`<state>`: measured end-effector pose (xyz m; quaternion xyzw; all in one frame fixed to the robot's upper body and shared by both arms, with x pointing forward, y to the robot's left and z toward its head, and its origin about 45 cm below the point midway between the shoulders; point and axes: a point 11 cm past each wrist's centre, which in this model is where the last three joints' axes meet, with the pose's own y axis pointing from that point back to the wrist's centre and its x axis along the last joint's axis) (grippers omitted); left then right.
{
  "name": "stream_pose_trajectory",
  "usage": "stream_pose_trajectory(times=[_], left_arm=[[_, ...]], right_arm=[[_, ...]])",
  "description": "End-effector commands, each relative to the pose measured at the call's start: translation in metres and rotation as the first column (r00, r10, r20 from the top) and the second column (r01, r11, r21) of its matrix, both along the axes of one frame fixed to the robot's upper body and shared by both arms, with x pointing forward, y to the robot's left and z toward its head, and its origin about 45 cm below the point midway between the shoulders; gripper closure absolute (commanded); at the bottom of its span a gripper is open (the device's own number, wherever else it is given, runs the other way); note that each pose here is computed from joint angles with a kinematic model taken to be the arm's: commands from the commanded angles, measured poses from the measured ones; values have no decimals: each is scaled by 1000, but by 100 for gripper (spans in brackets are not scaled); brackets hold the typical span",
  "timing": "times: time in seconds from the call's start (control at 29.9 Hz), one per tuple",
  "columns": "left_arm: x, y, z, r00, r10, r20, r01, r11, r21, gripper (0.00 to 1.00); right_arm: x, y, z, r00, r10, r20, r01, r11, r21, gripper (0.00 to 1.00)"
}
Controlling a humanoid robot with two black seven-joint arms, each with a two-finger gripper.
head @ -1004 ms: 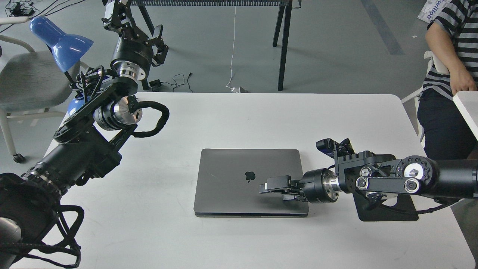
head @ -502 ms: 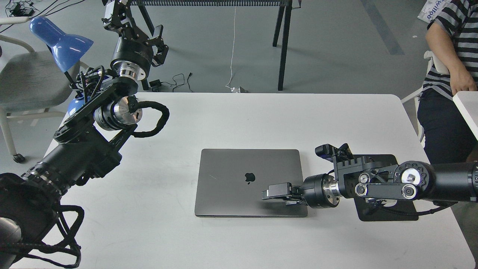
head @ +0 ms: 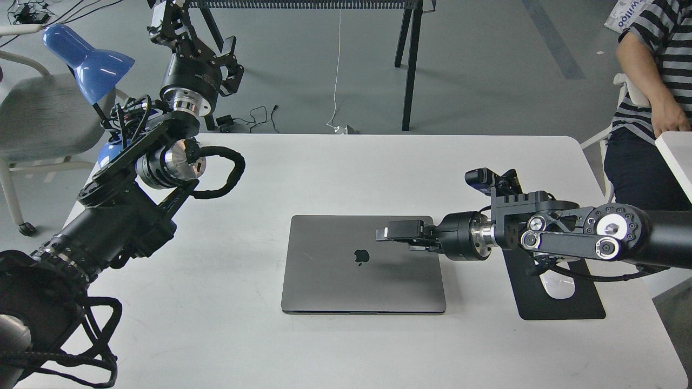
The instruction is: Close notebook with right arm
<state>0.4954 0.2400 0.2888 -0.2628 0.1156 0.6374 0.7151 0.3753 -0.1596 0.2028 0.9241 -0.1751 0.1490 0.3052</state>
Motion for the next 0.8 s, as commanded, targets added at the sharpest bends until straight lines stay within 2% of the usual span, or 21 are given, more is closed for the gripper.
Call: stream_pose_trajectory(times=[0.0, 0.1, 0.2, 0.3, 0.37, 0.47, 0.6, 0.7, 0.77], left_arm=[[0, 0, 0, 1000, -1, 0, 1, 1000, 0, 0], [0, 0, 0, 1000, -1, 0, 1, 1000, 0, 0], [0, 0, 0, 1000, -1, 0, 1, 1000, 0, 0], [0, 0, 0, 1000, -1, 0, 1, 1000, 0, 0], [0, 0, 0, 1000, -1, 0, 1, 1000, 0, 0], [0, 0, 0, 1000, -1, 0, 1, 1000, 0, 0], [0, 0, 0, 1000, -1, 0, 1, 1000, 0, 0], [0, 0, 0, 1000, 0, -1, 0, 1000, -2, 0], [0, 0, 0, 1000, -1, 0, 1, 1000, 0, 0]], right_arm=[[39, 8, 59, 986, -129, 109, 105, 973, 205, 0], [78, -7, 95, 929, -327, 170, 249, 896, 367, 0], [106, -3, 101, 864, -488, 127, 369, 784, 500, 0], [127, -21, 105, 776, -631, 10, 495, 618, 611, 0], [140, -46, 109, 695, -708, -125, 578, 446, 683, 0], [147, -61, 111, 634, -708, -311, 635, 247, 732, 0], [141, -60, 97, 647, -617, -448, 660, 159, 734, 0], [131, -54, 84, 693, -544, -472, 647, 181, 741, 0], [129, -55, 80, 700, -532, -476, 644, 183, 743, 0]])
